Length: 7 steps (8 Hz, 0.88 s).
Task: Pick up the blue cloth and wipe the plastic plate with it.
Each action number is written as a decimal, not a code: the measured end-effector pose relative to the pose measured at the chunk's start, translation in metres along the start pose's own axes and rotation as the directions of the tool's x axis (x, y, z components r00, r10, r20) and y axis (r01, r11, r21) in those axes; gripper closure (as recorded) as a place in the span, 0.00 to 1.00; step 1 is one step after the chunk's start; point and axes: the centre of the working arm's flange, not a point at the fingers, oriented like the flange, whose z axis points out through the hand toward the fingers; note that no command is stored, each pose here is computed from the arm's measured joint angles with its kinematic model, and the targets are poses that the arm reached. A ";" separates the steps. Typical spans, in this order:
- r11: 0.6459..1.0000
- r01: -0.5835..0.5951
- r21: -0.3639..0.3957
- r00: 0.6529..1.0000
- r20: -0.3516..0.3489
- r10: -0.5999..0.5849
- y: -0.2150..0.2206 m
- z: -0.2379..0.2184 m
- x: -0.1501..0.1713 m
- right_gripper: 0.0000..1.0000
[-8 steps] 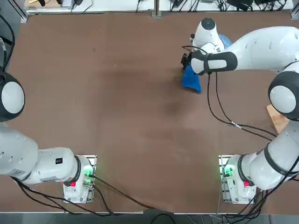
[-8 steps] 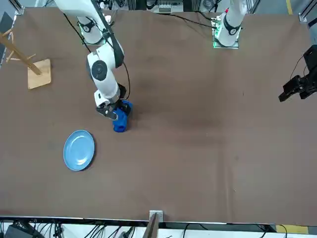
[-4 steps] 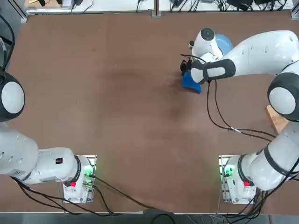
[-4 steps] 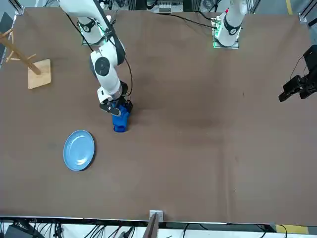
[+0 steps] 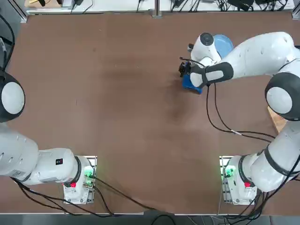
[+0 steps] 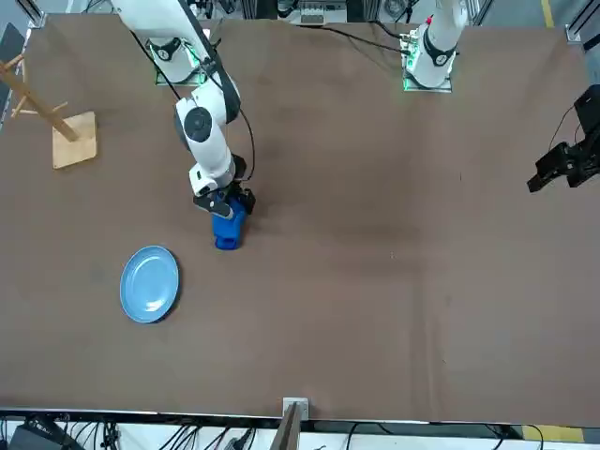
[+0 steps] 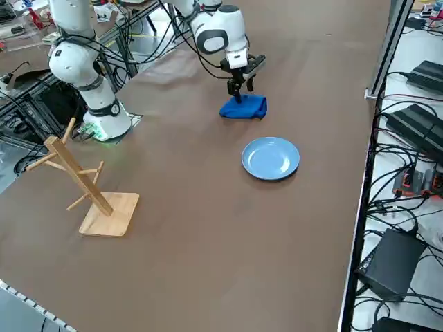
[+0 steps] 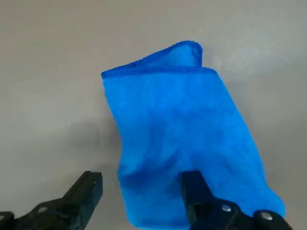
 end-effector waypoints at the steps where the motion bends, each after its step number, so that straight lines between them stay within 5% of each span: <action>1: 1.000 -0.006 -0.006 1.000 0.000 0.006 0.004 0.006 0.003 0.00; 7: 0.999 0.006 -0.033 1.000 -0.011 -0.007 0.021 0.031 0.011 0.01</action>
